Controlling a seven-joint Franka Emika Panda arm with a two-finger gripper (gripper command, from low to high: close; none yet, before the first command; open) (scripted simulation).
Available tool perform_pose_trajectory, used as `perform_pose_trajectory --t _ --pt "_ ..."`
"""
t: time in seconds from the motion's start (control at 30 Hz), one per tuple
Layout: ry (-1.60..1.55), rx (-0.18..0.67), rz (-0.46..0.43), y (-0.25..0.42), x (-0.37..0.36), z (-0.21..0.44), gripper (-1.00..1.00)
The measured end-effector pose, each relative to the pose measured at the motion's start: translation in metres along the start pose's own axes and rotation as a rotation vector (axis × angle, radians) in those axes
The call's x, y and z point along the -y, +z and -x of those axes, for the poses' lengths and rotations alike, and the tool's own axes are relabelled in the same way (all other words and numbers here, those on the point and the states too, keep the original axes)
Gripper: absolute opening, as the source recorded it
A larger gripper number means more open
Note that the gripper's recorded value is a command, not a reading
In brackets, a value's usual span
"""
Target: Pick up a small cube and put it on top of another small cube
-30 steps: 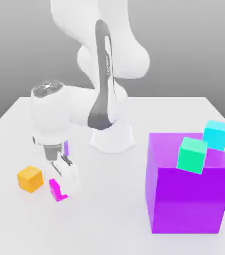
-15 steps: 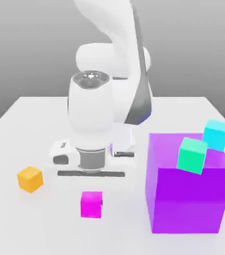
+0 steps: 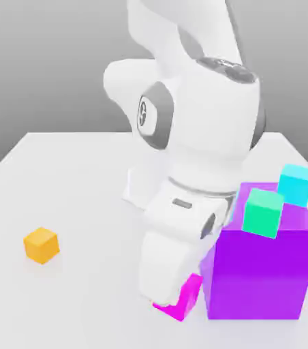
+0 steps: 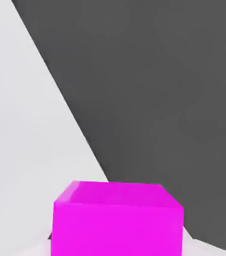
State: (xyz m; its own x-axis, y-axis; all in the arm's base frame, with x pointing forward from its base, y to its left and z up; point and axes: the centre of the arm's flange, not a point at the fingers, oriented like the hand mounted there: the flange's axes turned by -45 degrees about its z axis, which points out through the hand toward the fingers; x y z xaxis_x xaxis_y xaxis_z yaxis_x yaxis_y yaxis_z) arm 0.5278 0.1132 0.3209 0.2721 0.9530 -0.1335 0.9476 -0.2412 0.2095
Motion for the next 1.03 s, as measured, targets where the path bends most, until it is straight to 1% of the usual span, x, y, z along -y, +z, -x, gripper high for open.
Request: perform_pose_trajectory --t 0.1,0.23,0.43,0.63,0.77,0.9,0.93,1.03 --pt "-0.072 -0.001 0.019 -0.051 0.031 -0.060 -1.00" --pt "0.020 -0.015 -0.002 -0.097 0.083 -0.104 -1.00" --pt "0.325 -0.032 -0.079 -0.143 0.139 -0.113 -1.00" --pt "0.591 -0.057 -0.183 -0.187 0.207 -0.118 -1.00" --pt "0.864 -0.033 -0.243 -0.186 0.195 -0.080 -1.00" --pt "0.956 -0.025 -0.265 -0.144 0.198 -0.073 -1.00" --pt "0.959 -0.024 -0.265 -0.130 0.201 -0.074 1.00" --pt "0.959 -0.024 -0.265 -0.130 0.201 -0.074 1.00"
